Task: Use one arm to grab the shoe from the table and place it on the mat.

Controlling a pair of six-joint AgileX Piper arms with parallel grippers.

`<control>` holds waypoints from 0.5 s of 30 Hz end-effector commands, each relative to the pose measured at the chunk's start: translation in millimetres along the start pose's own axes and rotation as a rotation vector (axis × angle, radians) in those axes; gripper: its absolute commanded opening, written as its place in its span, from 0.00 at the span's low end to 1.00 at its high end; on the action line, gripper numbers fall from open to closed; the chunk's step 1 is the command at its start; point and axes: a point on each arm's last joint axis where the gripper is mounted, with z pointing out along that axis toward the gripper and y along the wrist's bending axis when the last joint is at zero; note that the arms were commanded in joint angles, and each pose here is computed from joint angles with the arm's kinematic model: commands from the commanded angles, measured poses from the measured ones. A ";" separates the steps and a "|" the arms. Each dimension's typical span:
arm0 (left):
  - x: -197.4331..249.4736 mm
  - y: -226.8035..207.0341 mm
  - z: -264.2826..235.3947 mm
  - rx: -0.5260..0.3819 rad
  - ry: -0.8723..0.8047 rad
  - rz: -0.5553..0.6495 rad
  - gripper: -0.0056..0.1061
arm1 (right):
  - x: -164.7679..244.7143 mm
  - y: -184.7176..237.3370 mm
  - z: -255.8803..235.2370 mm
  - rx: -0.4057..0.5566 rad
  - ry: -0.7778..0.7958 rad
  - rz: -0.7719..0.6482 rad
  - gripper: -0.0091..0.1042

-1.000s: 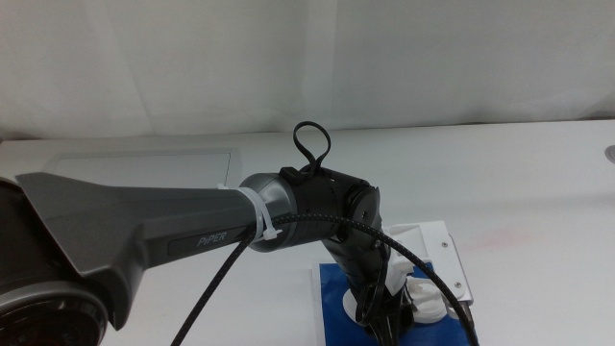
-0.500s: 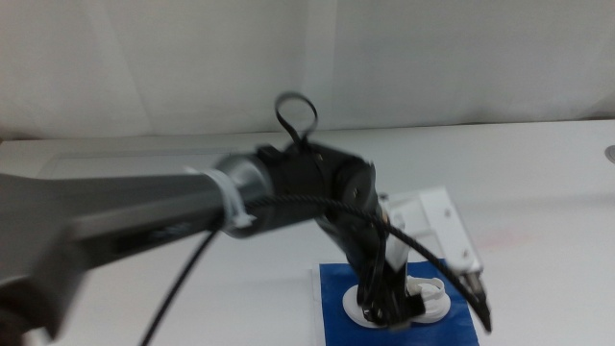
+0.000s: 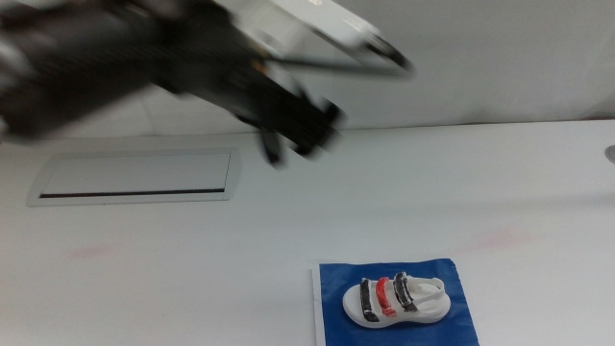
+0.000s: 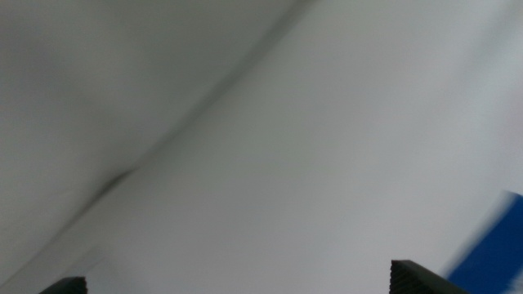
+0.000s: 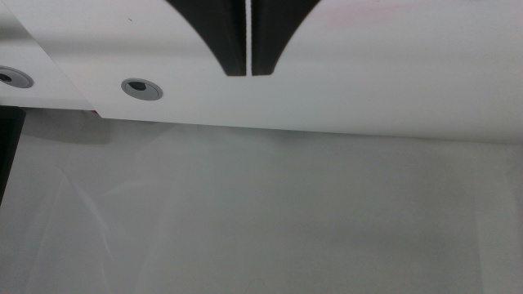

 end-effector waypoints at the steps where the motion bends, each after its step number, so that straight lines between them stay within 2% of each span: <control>1: 5.0 33.8 -18.6 -0.057 -0.009 -0.112 0.88 | 12.1 1.5 1.2 -0.005 0.023 -0.017 0.06; 9: 55.1 137.4 -72.3 -0.275 -0.042 -0.456 0.88 | 12.1 1.5 1.2 -0.005 0.023 -0.017 0.06; 12: 83.4 156.7 -93.5 -0.357 -0.052 -0.539 0.88 | 12.1 1.5 1.2 -0.005 0.023 -0.017 0.06; 15: 105.6 157.4 -120.2 -0.422 -0.125 -0.625 0.87 | 12.1 1.5 1.2 -0.005 0.023 -0.017 0.06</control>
